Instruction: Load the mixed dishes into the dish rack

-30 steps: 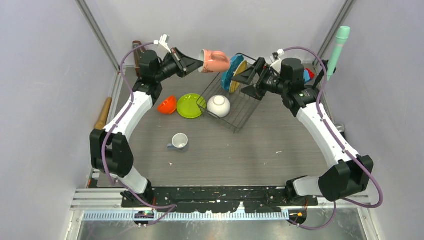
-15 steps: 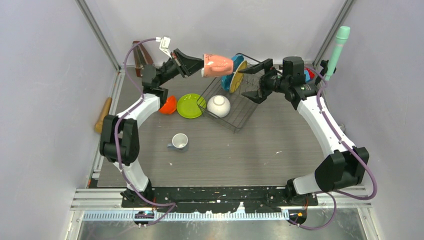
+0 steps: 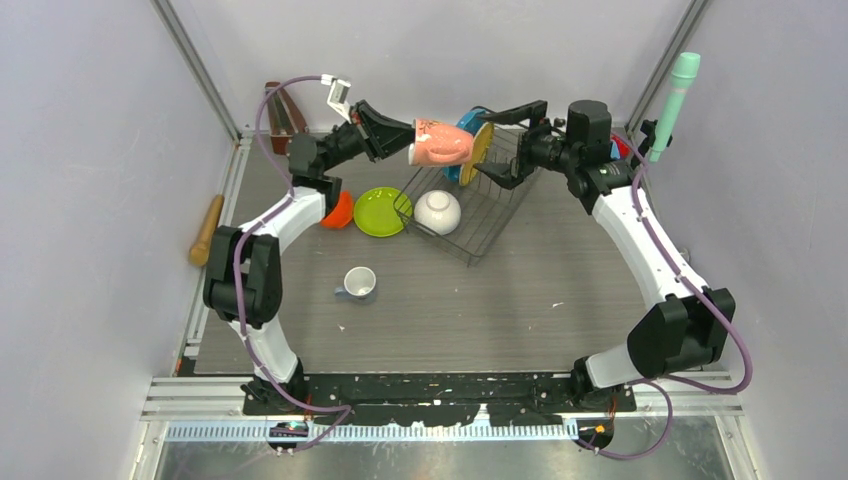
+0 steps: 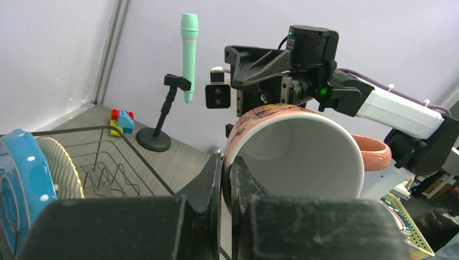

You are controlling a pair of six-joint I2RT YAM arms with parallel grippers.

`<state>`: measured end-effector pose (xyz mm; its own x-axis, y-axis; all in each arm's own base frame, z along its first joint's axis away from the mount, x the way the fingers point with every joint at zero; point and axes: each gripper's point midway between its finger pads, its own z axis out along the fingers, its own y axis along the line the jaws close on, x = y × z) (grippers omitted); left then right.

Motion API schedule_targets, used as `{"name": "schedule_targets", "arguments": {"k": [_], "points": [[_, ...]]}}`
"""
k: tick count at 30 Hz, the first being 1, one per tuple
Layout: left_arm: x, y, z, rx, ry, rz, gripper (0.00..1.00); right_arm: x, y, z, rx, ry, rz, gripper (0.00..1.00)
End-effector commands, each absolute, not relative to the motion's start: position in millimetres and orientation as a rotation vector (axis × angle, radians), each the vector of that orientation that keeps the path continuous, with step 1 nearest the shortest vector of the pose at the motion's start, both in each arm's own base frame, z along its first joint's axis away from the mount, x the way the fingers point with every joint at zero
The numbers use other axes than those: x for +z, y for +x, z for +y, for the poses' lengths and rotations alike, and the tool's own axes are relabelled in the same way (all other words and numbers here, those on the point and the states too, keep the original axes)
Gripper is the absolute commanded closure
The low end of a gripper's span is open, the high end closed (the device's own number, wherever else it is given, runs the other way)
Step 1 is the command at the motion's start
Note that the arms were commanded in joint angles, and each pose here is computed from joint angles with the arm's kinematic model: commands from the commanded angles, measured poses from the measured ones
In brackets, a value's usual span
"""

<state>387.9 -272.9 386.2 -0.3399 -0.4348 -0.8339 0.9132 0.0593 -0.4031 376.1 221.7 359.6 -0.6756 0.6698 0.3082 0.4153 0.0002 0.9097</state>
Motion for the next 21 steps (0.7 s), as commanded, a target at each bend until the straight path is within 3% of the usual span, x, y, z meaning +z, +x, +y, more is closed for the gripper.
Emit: {"name": "schedule_targets", "arguments": {"k": [1, 21], "points": [[419, 382, -276, -1.456, 0.618, 1.089, 1.00, 400, 370, 240, 1.890, 1.028, 2.001, 0.00], [424, 389, -289, -1.498, 0.607, 1.052, 1.00, 394, 355, 263, 2.025, 0.991, 2.050, 0.01]]}}
